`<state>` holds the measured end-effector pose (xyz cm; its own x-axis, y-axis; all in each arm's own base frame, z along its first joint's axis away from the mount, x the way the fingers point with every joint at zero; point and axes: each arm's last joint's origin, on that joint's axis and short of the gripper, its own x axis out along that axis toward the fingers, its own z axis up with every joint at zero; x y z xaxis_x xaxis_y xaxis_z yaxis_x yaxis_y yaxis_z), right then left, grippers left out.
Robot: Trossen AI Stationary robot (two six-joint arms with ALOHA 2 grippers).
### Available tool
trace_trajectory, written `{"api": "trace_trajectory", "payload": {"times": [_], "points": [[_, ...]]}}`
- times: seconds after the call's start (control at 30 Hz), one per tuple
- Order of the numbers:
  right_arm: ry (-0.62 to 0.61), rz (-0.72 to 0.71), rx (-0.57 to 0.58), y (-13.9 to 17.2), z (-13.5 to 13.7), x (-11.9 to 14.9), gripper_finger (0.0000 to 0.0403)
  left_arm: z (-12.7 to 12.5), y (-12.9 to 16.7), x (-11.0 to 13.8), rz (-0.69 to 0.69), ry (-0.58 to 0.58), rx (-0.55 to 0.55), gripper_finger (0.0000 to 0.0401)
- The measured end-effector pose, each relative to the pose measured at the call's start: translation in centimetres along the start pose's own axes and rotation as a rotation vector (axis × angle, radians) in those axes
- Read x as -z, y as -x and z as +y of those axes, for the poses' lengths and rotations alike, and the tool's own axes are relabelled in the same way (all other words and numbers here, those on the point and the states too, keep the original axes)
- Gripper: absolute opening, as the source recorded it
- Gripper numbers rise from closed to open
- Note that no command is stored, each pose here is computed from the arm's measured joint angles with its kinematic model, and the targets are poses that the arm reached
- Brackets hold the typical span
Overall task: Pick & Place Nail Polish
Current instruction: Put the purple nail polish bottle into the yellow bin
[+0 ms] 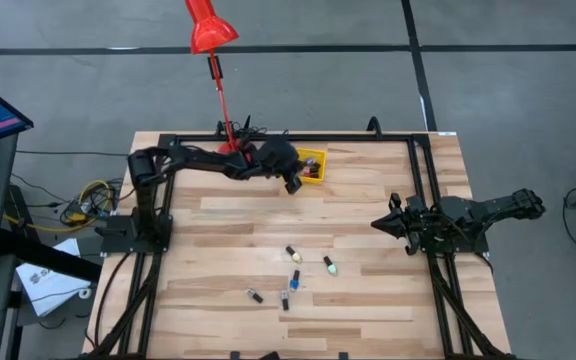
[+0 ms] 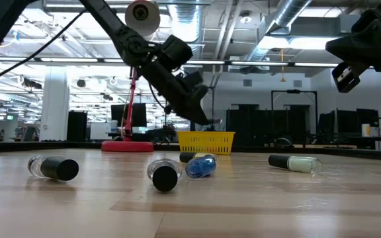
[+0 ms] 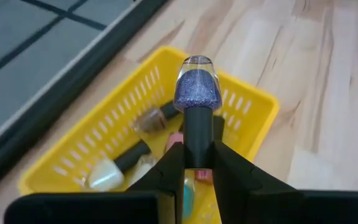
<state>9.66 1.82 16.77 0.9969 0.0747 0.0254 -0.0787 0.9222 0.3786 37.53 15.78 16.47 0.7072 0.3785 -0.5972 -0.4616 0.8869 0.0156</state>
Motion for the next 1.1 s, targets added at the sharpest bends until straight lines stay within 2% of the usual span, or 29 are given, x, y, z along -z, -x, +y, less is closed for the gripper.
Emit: {"api": "trace_trajectory", "payload": {"times": [0.17, 0.87, 1.1], "points": [[0.0, 0.0, 0.0, 0.0, 0.0, 0.0, 0.0001, 0.0, -0.9, 0.9, 0.036, 0.025, -0.002, 0.0048], [0.0, 0.0, 0.0, 0.0, 0.0, 0.0, 0.0001, 0.1, -0.9, 1.5, 0.076, 0.023, -0.007, 0.0053], [0.0, 0.0, 0.0, 0.0, 0.0, 0.0, 0.0001, 0.1, -0.9, 1.5, 0.075, 0.022, -0.03, 0.0082]]}}
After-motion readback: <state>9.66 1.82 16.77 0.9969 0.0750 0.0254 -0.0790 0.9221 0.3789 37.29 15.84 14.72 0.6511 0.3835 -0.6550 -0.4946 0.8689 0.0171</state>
